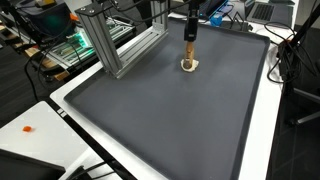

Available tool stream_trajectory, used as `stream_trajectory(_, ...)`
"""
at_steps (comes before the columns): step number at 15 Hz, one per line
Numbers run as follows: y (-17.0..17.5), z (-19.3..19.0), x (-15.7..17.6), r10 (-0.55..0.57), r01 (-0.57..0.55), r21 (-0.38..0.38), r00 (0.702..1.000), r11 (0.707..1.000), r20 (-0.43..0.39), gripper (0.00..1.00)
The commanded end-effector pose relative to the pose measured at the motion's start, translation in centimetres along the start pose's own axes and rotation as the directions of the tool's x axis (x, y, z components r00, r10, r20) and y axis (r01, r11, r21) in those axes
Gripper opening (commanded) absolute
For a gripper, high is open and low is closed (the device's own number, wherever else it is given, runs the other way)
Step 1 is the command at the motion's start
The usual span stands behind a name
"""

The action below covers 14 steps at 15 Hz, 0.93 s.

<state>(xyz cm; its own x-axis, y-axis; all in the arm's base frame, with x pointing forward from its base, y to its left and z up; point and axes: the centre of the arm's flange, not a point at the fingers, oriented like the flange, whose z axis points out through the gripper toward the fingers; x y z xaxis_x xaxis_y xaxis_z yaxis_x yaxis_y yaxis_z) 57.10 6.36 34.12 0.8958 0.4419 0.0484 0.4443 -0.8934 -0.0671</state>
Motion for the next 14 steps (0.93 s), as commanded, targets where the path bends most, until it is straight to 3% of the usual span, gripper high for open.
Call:
stream_trajectory(1,-0.3,1.5,-1.9,0.007,-0.009,0.024,0.997,1.0,0.071,0.56)
stream_trajectory(5,-0.3,1.5,-2.4,0.016,-0.019,0.03,0.996,0.999,0.082,0.56)
stream_trajectory(14,-0.9,2.3,-0.7,0.141,-0.141,0.001,0.99,0.99,-0.008,0.56)
